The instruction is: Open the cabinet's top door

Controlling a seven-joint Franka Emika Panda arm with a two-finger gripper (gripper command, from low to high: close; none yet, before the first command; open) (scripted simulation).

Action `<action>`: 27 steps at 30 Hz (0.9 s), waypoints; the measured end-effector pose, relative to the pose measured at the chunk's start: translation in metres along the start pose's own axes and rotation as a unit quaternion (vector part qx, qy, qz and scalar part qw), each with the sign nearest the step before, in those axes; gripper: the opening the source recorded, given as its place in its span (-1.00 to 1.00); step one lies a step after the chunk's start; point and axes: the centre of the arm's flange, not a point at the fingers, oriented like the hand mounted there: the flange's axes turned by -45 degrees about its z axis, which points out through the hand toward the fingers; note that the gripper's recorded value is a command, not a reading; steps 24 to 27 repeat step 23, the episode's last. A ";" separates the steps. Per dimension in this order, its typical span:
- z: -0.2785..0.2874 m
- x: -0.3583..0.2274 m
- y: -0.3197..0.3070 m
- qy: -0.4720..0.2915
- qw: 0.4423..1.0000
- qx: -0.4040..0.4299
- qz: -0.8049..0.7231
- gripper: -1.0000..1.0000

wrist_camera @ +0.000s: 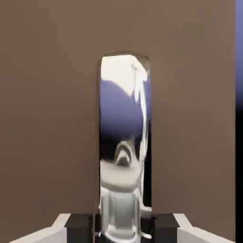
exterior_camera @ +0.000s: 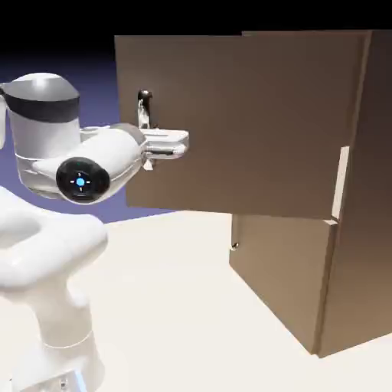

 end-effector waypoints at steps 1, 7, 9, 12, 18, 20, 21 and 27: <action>-0.007 0.000 -0.003 0.000 1.000 -0.010 0.000 -1.00; -0.053 0.000 -0.024 0.000 0.998 -0.070 0.000 -1.00; -0.068 0.000 -0.033 0.000 0.996 -0.092 0.000 -1.00; -0.091 0.000 -0.048 0.000 0.992 -0.124 0.000 -1.00; -0.133 0.000 -0.082 0.000 0.982 -0.188 0.000 -1.00; -0.145 0.000 -0.093 0.000 0.978 -0.208 0.000 -1.00; -0.150 0.000 -0.099 0.000 0.976 -0.217 0.000 -1.00; -0.161 0.000 -0.110 0.000 0.972 -0.235 0.000 -1.00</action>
